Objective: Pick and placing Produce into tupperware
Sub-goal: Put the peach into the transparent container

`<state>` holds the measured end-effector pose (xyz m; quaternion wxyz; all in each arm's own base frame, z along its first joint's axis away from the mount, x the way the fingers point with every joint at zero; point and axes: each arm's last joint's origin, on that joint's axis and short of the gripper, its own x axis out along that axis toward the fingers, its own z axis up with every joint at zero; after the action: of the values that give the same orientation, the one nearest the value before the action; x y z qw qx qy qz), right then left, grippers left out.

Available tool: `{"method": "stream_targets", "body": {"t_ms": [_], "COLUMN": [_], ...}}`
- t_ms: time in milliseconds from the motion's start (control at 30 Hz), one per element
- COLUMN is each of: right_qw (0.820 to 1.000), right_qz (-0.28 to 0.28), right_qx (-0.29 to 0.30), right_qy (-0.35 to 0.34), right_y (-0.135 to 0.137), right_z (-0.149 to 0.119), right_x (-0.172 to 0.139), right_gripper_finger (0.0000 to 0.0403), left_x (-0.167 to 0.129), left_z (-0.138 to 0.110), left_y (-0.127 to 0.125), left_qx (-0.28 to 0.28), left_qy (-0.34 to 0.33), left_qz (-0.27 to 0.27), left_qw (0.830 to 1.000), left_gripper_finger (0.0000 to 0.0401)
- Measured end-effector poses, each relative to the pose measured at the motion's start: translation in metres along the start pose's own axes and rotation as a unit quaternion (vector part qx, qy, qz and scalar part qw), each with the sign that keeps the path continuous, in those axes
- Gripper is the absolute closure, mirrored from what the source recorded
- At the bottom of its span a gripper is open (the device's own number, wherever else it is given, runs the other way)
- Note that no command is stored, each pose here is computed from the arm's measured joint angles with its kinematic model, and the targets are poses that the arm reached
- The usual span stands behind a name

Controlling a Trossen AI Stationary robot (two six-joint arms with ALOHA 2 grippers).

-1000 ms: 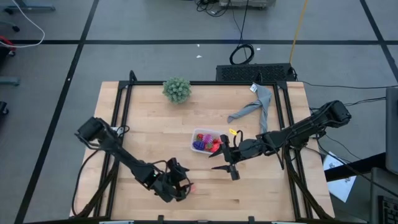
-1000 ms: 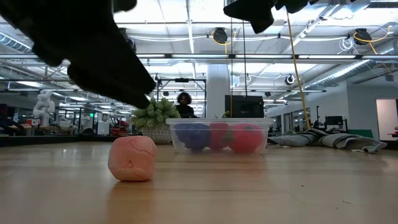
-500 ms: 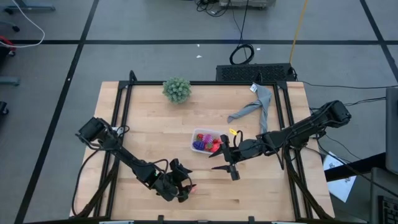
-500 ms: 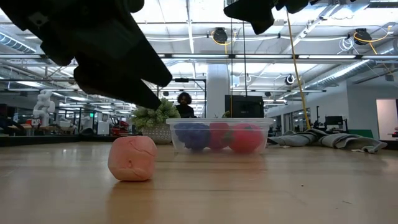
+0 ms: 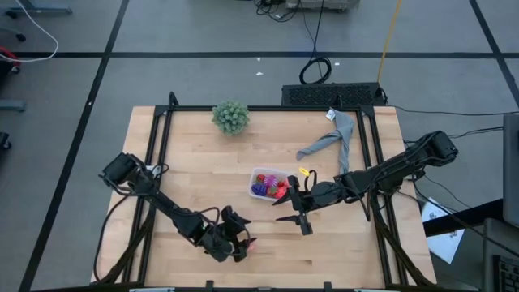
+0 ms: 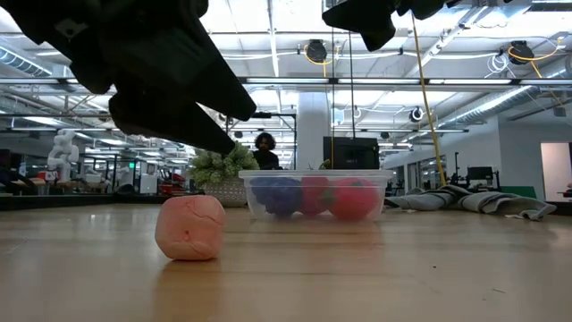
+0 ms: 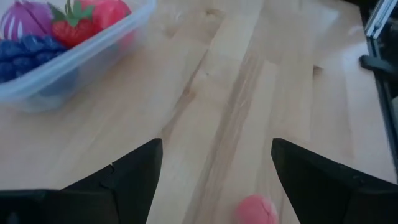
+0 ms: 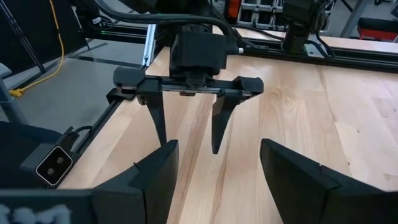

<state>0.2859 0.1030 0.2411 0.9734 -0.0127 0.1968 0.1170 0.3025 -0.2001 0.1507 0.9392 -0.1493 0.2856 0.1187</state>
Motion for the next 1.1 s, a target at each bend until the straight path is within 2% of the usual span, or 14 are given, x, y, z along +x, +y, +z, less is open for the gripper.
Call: {"method": "stream_targets", "body": {"t_ms": [200,333,500,833,1100], "right_qw": [1.0,1.0,1.0,1.0,1.0], "right_qz": [0.0,0.0,0.0,0.0,-0.001], "right_qx": [0.0,0.0,0.0,0.0,0.009], "right_qy": [0.001,0.001,0.001,0.001,0.007], "right_y": [0.0,0.0,0.0,0.0,0.0], "right_z": [0.0,0.0,0.0,0.0,-0.001], "right_x": [0.0,0.0,0.0,0.0,0.0], "right_gripper_finger": [0.0183,0.0183,0.0183,0.0183,0.0183], "left_x": [-0.006,-0.012,-0.017,-0.012,0.005], "left_z": [-0.007,-0.013,-0.019,-0.028,-0.049], "left_y": [-0.006,-0.012,-0.013,-0.011,-0.009], "left_qx": [-0.022,-0.06,-0.069,-0.061,-0.01], "left_qy": [0.006,0.014,0.023,0.05,0.066], "left_qz": [-0.01,-0.019,-0.017,-0.007,0.003], "left_qw": [1.0,0.998,0.997,0.997,0.998], "left_gripper_finger": [0.0093,0.0093,0.0093,0.0093,0.0093]}}
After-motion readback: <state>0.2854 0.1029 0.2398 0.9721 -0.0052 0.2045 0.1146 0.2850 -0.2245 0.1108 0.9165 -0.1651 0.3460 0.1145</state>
